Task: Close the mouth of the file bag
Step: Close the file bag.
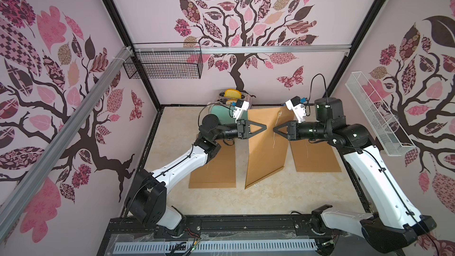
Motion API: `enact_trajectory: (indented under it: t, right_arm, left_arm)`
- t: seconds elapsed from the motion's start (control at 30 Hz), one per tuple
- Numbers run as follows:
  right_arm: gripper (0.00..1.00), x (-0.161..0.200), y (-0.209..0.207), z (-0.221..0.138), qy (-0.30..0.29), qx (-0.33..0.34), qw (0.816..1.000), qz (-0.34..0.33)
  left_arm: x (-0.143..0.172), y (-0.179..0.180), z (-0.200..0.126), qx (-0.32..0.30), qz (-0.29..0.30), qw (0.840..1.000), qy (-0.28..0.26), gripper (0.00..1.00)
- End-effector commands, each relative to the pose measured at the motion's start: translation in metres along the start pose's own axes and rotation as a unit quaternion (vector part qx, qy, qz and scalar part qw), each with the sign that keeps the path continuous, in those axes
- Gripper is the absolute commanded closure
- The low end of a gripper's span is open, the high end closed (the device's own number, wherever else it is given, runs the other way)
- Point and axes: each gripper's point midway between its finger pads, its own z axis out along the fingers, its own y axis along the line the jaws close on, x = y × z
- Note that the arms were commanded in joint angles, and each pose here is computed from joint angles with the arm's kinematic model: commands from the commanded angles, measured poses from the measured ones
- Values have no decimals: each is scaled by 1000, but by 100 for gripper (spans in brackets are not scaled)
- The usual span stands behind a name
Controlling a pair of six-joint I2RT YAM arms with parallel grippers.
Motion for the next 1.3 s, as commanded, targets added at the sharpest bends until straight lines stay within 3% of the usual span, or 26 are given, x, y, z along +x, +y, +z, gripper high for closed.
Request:
enact_trajectory:
  t: [0.0,0.33,0.8,0.97,1.27]
  right_arm:
    - [100,3,-8,-13,10,50,999,1]
    - [100,-5,17,8,31,0,1000,-8]
    - [100,28,-5,32,47,-12,999,-4]
    - [100,29,-21,32,33,14,999,-2]
    - [100,26,-32,32,-15,1,1000,19]
  left_arm:
    - [2,-6,4,6,23,1000,7,100]
    - [-1,1,10,3,14,1000,14,100]
    - [-11,-18,12,50,0,999,0,100]
    - [-10,-17,12,44,1,999,-1,100]
    - [-12,-18,11,45,1,999,-10,100]
